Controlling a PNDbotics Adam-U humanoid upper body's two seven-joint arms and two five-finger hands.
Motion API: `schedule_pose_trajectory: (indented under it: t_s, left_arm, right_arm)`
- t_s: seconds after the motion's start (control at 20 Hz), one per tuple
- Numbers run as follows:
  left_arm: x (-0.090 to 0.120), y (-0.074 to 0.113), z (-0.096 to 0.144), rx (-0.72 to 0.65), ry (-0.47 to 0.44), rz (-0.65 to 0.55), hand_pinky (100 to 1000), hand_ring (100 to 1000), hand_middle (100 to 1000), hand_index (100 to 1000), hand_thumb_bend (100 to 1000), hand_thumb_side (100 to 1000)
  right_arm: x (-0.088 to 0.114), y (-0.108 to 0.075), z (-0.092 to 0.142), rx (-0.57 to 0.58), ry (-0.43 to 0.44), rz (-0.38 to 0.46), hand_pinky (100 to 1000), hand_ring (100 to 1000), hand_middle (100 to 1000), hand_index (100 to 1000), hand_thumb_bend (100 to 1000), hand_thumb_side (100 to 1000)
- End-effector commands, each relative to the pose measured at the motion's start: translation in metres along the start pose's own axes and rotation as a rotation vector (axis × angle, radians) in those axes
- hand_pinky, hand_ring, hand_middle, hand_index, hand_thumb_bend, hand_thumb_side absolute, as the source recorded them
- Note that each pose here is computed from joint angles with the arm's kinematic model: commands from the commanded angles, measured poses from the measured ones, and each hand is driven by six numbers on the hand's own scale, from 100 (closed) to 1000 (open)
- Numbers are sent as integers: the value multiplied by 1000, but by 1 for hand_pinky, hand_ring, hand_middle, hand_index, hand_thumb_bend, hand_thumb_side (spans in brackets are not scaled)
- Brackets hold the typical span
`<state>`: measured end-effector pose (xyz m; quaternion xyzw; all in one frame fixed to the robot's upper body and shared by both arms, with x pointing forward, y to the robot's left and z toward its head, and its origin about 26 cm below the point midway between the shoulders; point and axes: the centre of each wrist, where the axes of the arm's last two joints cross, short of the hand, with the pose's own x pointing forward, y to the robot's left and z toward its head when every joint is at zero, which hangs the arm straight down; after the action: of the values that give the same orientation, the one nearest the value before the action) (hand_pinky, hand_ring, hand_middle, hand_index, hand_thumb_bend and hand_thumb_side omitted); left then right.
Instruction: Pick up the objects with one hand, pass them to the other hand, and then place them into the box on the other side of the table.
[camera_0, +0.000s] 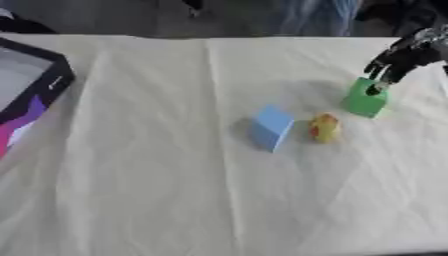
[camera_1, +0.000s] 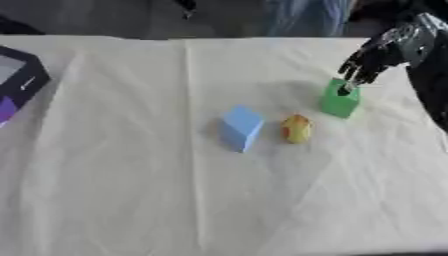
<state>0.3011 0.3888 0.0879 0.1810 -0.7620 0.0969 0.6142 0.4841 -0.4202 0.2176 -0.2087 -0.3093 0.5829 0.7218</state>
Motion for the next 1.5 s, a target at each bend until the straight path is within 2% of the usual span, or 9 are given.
schedule_pose_trajectory:
  t_s: [0.05,0.6,1.5]
  left_arm:
    - [11,2,-4,-4,-33,-8,968,775,752,701,100,768]
    - [9,1,-3,-10,-28,-1,968,777,746,697,100,776]
    - [9,-4,-3,-18,-29,15,969,780,742,692,100,790]
  right_arm:
    - [-5,-15,18,-48,6,8,922,942,937,994,367,278]
    - [-2,-11,13,-23,29,73,928,945,945,1000,452,245]
    - [1,-6,3,9,72,60,915,930,934,1000,499,242]
